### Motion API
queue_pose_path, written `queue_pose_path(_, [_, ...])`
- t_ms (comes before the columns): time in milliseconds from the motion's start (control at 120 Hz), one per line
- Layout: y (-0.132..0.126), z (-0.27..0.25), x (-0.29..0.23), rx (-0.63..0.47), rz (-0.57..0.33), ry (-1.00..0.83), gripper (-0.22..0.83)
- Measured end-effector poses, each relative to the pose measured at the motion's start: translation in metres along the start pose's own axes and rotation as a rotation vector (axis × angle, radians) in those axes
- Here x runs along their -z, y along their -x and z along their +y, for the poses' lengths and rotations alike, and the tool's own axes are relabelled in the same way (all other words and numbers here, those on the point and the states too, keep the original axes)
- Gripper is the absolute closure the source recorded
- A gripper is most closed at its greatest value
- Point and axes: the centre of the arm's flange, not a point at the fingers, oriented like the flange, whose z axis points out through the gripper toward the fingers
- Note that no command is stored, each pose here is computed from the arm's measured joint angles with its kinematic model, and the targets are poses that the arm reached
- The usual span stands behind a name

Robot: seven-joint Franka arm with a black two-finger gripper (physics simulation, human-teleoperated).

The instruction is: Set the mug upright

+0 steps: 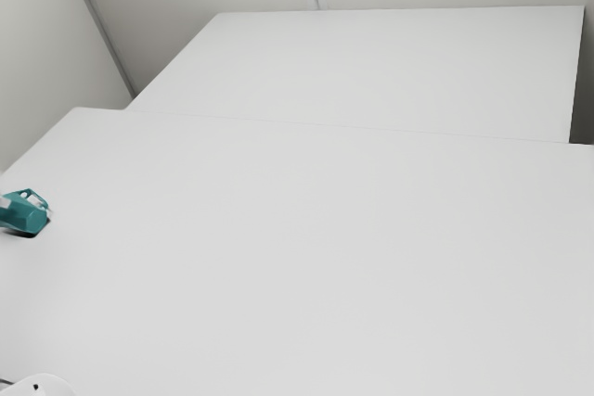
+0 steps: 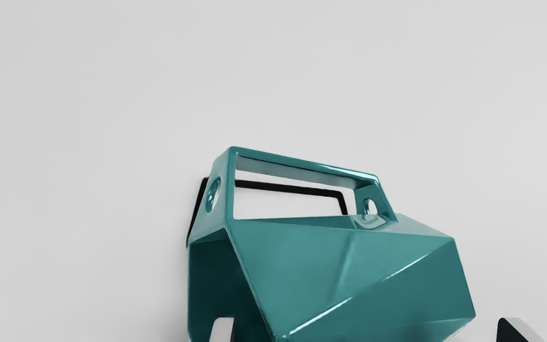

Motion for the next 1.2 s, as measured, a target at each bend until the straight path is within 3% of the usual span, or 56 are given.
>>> queue_pose_path(167, [0.016,-0.007,-0.009,0.017,0.015,0.034,0.0])
queue_pose_path(492, [0.012,-0.005,-0.018,-0.013,0.046,0.116,0.01])
queue_pose_path(800, [0.013,0.001,-0.016,-0.025,0.065,0.167,0.27])
queue_pose_path(1025, [0.011,0.005,-0.012,-0.036,0.081,0.192,0.58])
queue_pose_path(1200, [0.005,0.013,-0.008,-0.051,0.096,0.22,0.71])
